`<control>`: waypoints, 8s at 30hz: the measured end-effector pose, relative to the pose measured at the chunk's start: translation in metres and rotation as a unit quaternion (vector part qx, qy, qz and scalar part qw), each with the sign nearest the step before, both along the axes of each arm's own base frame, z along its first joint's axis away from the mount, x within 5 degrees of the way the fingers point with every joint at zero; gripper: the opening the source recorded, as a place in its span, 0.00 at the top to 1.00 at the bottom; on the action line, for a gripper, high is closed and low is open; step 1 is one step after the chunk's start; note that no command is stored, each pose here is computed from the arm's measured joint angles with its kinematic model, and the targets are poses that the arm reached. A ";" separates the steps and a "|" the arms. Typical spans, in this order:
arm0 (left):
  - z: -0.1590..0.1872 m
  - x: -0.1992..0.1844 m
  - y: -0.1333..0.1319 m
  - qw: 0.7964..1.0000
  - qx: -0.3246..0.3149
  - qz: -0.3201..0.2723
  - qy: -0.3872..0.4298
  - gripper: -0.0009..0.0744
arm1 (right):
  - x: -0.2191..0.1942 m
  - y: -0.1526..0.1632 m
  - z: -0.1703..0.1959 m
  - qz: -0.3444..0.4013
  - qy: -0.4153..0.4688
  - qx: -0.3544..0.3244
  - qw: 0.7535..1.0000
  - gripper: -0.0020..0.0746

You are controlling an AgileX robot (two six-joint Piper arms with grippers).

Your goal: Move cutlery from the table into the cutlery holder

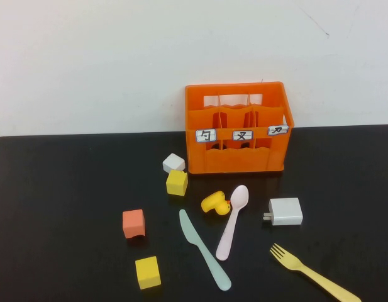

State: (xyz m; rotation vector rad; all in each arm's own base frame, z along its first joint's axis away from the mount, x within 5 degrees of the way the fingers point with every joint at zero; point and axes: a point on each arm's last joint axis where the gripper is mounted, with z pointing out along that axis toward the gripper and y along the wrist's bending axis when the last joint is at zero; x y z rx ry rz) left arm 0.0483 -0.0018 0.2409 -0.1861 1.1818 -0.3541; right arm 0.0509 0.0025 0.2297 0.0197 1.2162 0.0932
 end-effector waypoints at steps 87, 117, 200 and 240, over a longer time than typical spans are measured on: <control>0.011 0.097 -0.032 0.810 -0.071 -0.130 0.568 0.99 | 0.240 0.158 -0.127 0.372 0.579 -0.509 0.516 0.41; 0.012 0.097 -0.034 0.810 -0.085 -0.138 0.564 0.99 | 0.238 0.163 -0.126 0.349 0.638 -0.413 0.548 0.80; 0.014 0.098 -0.037 0.809 -0.100 -0.152 0.559 0.99 | 0.383 0.216 0.009 0.133 0.270 -0.126 0.945 0.92; 0.014 0.097 -0.038 0.808 -0.088 -0.157 0.560 0.99 | 0.395 0.233 -0.057 0.175 0.244 -0.189 0.935 0.54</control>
